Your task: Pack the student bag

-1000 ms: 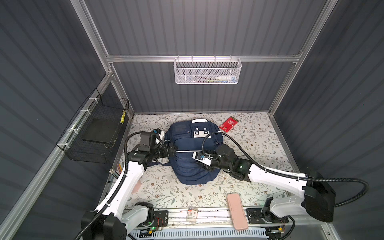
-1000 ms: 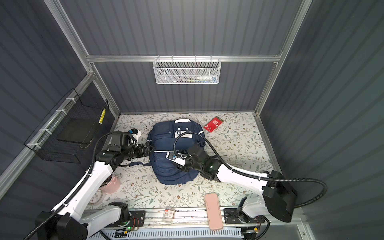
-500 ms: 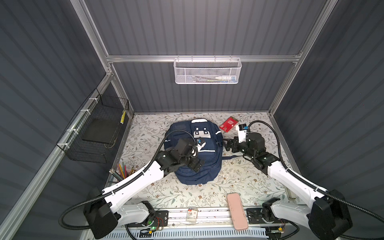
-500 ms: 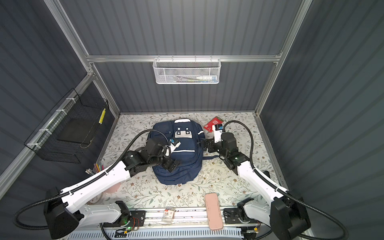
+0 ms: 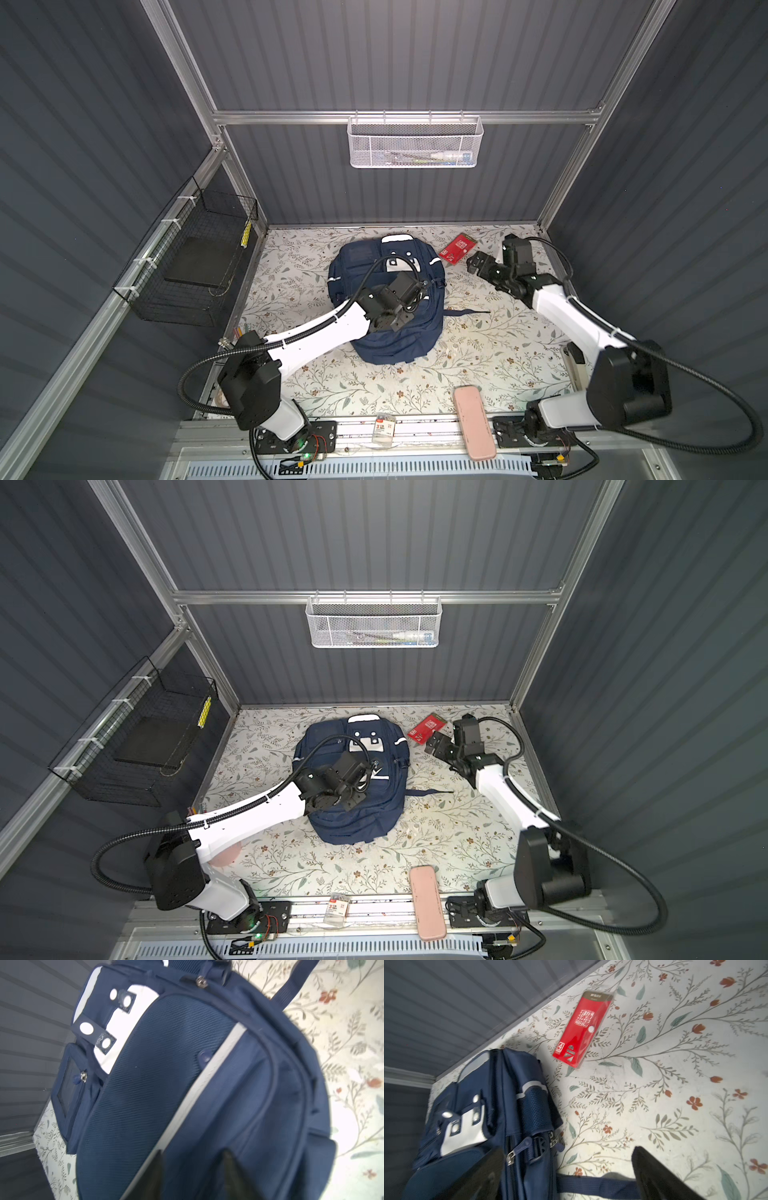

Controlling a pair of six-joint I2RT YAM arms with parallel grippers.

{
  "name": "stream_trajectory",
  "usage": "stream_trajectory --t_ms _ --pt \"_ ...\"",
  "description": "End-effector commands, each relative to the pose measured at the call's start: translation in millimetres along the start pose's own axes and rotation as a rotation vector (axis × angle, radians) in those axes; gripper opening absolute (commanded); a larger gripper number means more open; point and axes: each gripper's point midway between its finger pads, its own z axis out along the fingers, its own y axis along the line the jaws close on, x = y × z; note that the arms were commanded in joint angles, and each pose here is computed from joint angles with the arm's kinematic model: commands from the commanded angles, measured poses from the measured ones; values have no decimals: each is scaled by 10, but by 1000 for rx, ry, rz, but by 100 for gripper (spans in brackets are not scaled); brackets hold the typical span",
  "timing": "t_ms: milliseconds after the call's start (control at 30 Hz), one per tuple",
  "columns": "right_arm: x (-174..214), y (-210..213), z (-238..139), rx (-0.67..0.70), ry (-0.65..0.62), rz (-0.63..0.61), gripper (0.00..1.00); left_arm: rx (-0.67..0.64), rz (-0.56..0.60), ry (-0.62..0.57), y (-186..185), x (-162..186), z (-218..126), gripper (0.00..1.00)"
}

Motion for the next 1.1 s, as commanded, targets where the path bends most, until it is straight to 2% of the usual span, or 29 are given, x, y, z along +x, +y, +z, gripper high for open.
stream_trajectory --t_ms 0,100,167,233,500,533,633,700,867,1067 --pt "120 -309 368 213 122 8 97 21 -64 -18 13 -108 29 40" --pt "-66 -283 666 288 141 -14 99 26 -94 -22 -11 -70 54 41" --pt "-193 -299 822 354 146 -35 99 32 -107 -22 -23 -32 46 47" --pt "-321 -298 952 401 138 -42 99 38 -117 -21 -34 -1 28 47" --pt "-460 -151 1435 408 149 -8 99 77 -141 -7 -127 66 62 51" --pt "-456 -147 1483 424 155 -10 99 77 -146 -10 -122 64 53 53" --pt "-486 -77 1655 417 150 -21 99 92 -159 -36 -122 28 -26 71" --pt "-470 -77 1755 424 162 -27 99 102 -172 -60 -108 -15 -97 77" --pt "-453 -152 1864 480 175 -69 99 119 -207 -124 -69 -117 -280 78" --pt "-473 -175 1891 552 143 -229 99 127 -218 -151 -51 -150 -360 78"
